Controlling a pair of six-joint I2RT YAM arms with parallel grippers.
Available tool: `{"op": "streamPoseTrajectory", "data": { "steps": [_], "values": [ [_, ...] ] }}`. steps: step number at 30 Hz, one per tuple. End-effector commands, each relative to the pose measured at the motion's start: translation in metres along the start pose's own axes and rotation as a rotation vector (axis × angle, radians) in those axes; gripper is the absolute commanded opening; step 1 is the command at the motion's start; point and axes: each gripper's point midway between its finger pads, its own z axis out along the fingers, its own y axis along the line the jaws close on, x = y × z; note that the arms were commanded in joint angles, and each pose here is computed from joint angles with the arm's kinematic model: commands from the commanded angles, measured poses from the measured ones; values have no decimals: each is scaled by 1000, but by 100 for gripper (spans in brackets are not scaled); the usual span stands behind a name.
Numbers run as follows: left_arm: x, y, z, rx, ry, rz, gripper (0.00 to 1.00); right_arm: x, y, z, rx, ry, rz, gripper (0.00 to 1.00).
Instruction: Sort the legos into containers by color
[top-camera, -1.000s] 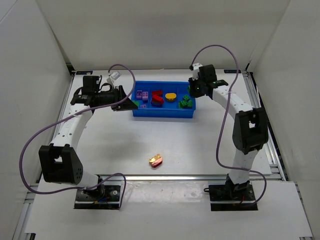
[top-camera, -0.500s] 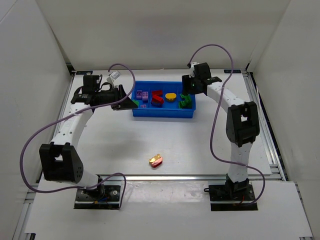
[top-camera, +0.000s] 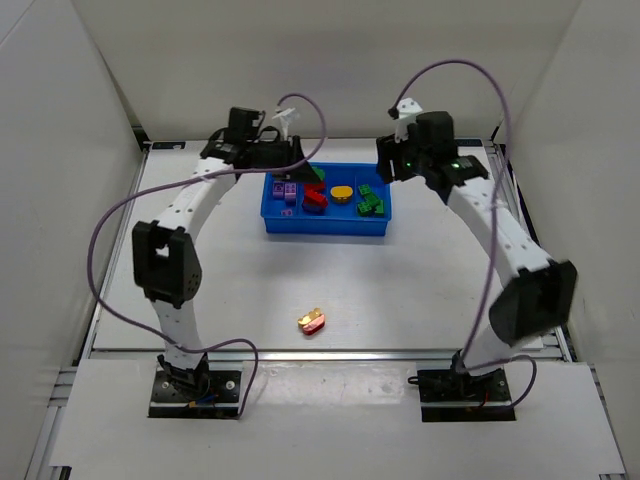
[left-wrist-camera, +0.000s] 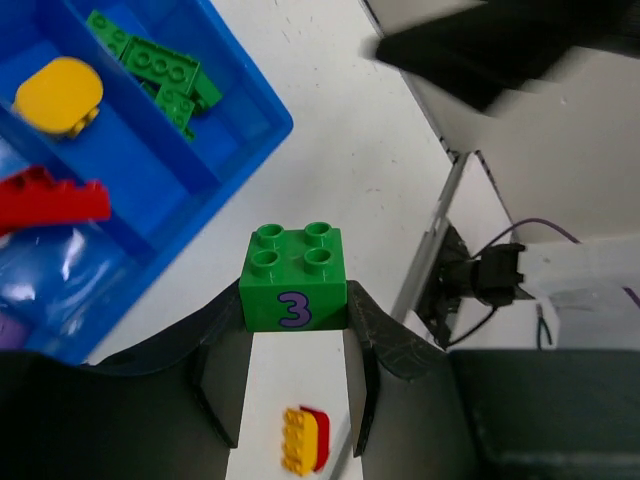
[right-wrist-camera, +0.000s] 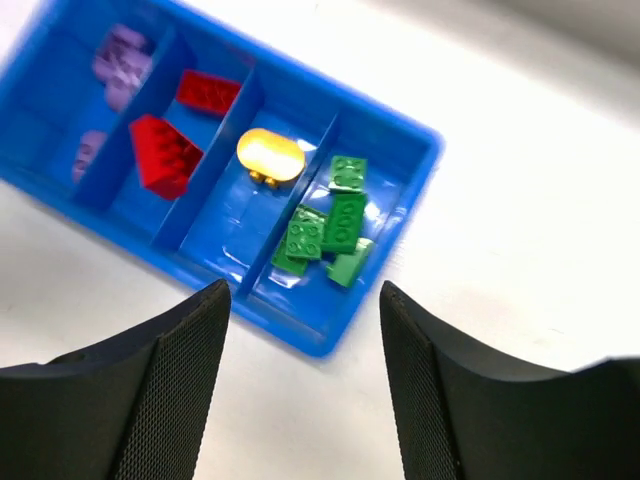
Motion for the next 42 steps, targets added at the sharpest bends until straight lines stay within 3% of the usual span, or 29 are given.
{"op": "streamPoseTrajectory", "data": {
  "steps": [1,12,19,23,26,27,31,37,42],
  "values": [
    [0,-3,44,-6,43,59,28,-9,-14,-60,79,-42,-113,66],
    [1,42,166,-125,63,213,32,30,-71,-165,272,35,-18,66],
    [-18,62,197,-134,14,275,36,49,-81,-186,272,33,84,65],
    [-18,76,209,-148,3,281,47,52,-87,-190,289,35,101,65],
    [-18,83,218,-153,-11,293,64,51,-86,-189,279,34,95,65],
    [-21,82,218,-150,-17,300,71,51,-86,-188,278,35,95,65],
    [-25,75,221,-132,-30,324,82,53,-84,-184,255,39,91,65],
    [-59,39,195,-102,-97,332,82,62,-55,-169,61,48,-33,63],
    [-118,-14,114,-93,-233,272,79,93,18,-159,-298,73,-313,65]
  ]
}}
